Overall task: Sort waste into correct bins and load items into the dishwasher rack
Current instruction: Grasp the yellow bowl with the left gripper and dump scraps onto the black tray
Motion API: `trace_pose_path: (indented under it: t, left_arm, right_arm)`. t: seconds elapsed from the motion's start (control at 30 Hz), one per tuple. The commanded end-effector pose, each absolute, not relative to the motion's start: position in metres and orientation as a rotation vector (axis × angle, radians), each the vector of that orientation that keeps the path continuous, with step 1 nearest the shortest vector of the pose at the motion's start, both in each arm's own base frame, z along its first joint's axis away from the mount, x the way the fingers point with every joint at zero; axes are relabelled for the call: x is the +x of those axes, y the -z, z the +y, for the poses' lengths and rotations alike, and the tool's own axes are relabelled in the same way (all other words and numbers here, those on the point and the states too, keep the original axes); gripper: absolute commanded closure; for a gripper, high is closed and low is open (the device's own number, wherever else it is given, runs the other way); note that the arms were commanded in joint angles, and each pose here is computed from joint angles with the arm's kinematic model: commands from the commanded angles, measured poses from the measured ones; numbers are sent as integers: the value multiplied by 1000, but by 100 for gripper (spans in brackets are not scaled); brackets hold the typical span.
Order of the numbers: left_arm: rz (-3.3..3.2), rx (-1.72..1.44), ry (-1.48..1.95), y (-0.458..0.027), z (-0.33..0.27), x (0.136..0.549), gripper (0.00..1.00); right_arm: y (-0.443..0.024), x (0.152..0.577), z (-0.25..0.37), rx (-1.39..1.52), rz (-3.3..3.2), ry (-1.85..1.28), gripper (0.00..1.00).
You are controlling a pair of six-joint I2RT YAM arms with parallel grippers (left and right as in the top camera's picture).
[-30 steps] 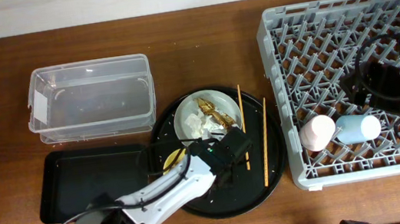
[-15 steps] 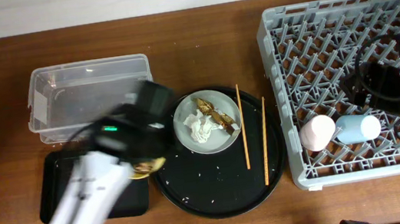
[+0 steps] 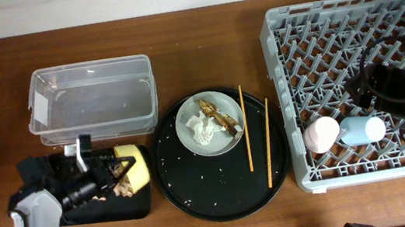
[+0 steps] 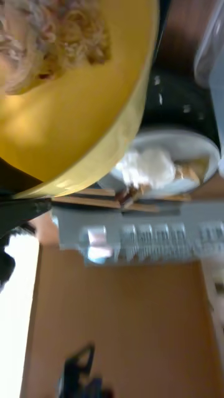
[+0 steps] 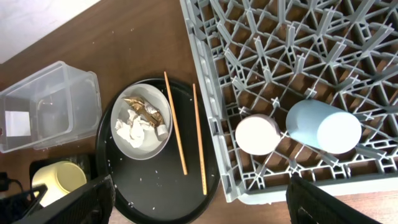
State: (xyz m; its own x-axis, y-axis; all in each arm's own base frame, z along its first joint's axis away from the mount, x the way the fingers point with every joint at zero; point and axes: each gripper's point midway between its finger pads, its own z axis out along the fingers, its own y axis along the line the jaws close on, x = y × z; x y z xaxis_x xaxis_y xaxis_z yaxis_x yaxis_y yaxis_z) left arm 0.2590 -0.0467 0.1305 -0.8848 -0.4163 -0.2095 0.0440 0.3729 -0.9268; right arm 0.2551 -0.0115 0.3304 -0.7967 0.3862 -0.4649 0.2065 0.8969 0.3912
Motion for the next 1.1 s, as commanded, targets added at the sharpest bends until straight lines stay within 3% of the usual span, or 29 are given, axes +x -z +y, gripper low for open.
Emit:
trace_pose_path:
  t: [0.0, 0.1, 0.57, 0.67, 0.77, 0.87, 0.97, 1.03, 1.07]
  left_arm:
    - [1888, -288, 1681, -175, -32, 263, 100]
    - [1818, -361, 1655, -180, -10, 265, 100]
    - [1818, -373, 1662, -180, -10, 265, 100]
    - [2104, -622, 1516, -131, -3, 261, 100]
    - [1819, -355, 1647, -179, -10, 264, 100]
    - [1820, -369, 1658, -180, -9, 265, 100]
    - [2123, -650, 1503, -128, -2, 262, 100]
    - [1823, -366, 1669, -180, -13, 263, 100]
    - [1823, -363, 1665, -181, -11, 265, 100]
  right_arm:
    - [-331, 256, -12, 407, 2508, -417, 12]
    - [-331, 256, -12, 407, 2508, -417, 12]
    - [-331, 256, -12, 407, 2508, -417, 12]
    - [-331, 255, -12, 407, 2509, -417, 12]
    - [-331, 255, -12, 408, 2511, -418, 12]
    - [-331, 255, -12, 408, 2511, -418, 12]
    - [-331, 255, -12, 408, 2511, -418, 11]
    - [-331, 255, -12, 408, 2511, -418, 11]
    - [-331, 255, -12, 408, 2511, -418, 11]
